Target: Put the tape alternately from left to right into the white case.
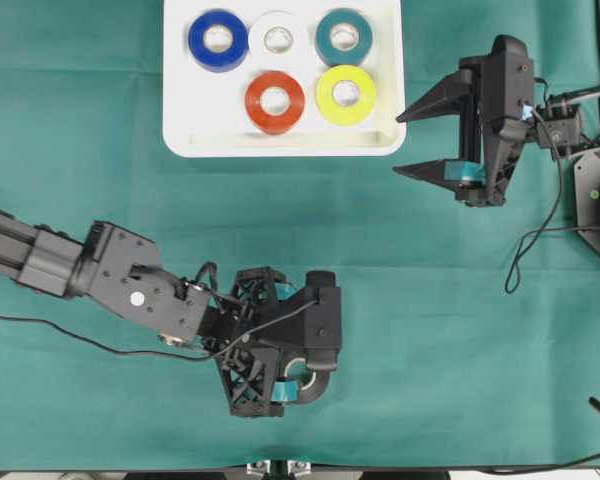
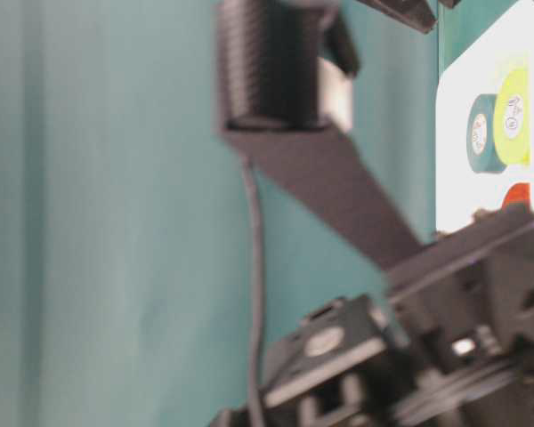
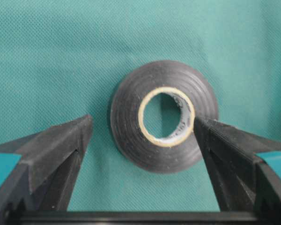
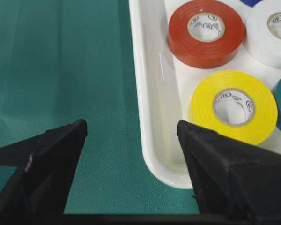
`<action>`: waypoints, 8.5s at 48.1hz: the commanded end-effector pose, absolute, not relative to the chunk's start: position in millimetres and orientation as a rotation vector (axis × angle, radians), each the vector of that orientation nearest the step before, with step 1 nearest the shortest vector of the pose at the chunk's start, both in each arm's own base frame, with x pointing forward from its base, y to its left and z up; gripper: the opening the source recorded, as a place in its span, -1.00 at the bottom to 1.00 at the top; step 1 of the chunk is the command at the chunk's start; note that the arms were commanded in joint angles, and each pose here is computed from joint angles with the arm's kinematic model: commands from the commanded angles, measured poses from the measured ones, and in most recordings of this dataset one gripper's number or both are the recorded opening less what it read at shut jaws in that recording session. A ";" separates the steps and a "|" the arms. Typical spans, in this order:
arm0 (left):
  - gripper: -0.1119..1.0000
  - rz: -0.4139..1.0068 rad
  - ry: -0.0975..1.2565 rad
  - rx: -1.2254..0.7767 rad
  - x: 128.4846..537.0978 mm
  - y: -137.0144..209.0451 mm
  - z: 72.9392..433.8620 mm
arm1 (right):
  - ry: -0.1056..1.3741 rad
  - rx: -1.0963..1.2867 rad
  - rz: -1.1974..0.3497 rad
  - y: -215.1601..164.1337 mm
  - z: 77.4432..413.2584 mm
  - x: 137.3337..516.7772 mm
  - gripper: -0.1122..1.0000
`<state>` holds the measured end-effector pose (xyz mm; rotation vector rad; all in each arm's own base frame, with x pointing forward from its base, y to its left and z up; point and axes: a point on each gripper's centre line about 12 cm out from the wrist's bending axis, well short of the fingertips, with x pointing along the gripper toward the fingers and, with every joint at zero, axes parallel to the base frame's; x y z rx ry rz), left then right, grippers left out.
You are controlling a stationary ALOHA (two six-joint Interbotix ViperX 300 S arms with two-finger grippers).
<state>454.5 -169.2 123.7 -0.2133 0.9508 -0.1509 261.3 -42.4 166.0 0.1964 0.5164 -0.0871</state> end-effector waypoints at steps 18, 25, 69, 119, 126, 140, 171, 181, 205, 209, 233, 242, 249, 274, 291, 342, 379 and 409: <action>0.53 -0.124 0.957 -0.211 465.1 -156.1 122.9 | 0.509 0.192 -0.080 -41.2 167.5 261.4 0.72; 0.52 -0.124 0.962 -0.205 467.1 -156.0 118.5 | 0.509 0.192 -0.080 -41.2 167.5 261.4 0.72; -0.86 -0.201 1.072 -0.027 471.0 -171.3 115.0 | 0.510 0.193 -0.080 -40.7 166.7 259.3 0.72; -0.86 -0.231 0.960 0.041 447.3 -139.5 188.8 | 0.505 0.192 -0.080 -40.7 168.4 259.5 0.72; -0.86 -0.219 0.982 0.044 444.5 -131.2 186.5 | 0.507 0.194 -0.080 -40.6 167.4 258.7 0.72; -0.86 -0.164 1.025 0.023 433.8 -101.7 184.4 | 0.509 0.194 -0.080 -40.5 166.9 258.3 0.72; -0.86 0.041 0.993 -0.050 390.5 11.9 184.7 | 0.507 0.197 -0.081 -40.6 167.4 258.7 0.72; -0.86 0.147 0.965 -0.068 377.0 67.1 184.1 | 0.506 0.198 -0.082 -40.7 167.9 259.1 0.72; -0.86 0.297 0.958 -0.086 346.1 139.5 166.9 | 0.509 0.199 -0.081 -40.5 166.9 258.3 0.72; -0.86 0.294 0.951 -0.077 347.2 139.9 166.5 | 0.508 0.200 -0.084 -41.1 167.3 258.6 0.72; -0.86 0.287 0.958 -0.074 346.3 137.6 160.7 | 0.512 0.198 -0.087 -41.2 167.2 258.7 0.72; -0.86 0.285 0.956 -0.073 346.9 136.6 160.8 | 0.515 0.198 -0.089 -41.5 166.8 258.4 0.72; -0.86 0.277 0.956 -0.070 348.1 133.4 160.8 | 0.516 0.195 -0.091 -41.7 167.1 258.7 0.72; 0.61 0.275 0.948 -0.069 347.4 131.2 163.4 | 0.514 0.199 -0.093 -42.2 167.6 259.0 0.72; 0.56 0.255 0.916 -0.055 340.1 117.9 177.1 | 0.515 0.198 -0.092 -41.8 167.6 259.1 0.72; 0.55 0.042 0.828 0.057 302.5 28.6 184.4 | 0.510 0.200 -0.092 -42.1 169.1 260.2 0.72; 0.54 0.057 0.675 0.067 255.9 25.2 197.1 | 0.365 0.162 -0.156 -40.0 205.0 215.4 0.72; 0.54 0.075 0.429 0.081 208.0 20.6 219.3 | 0.230 0.152 -0.190 -33.7 211.6 170.1 0.72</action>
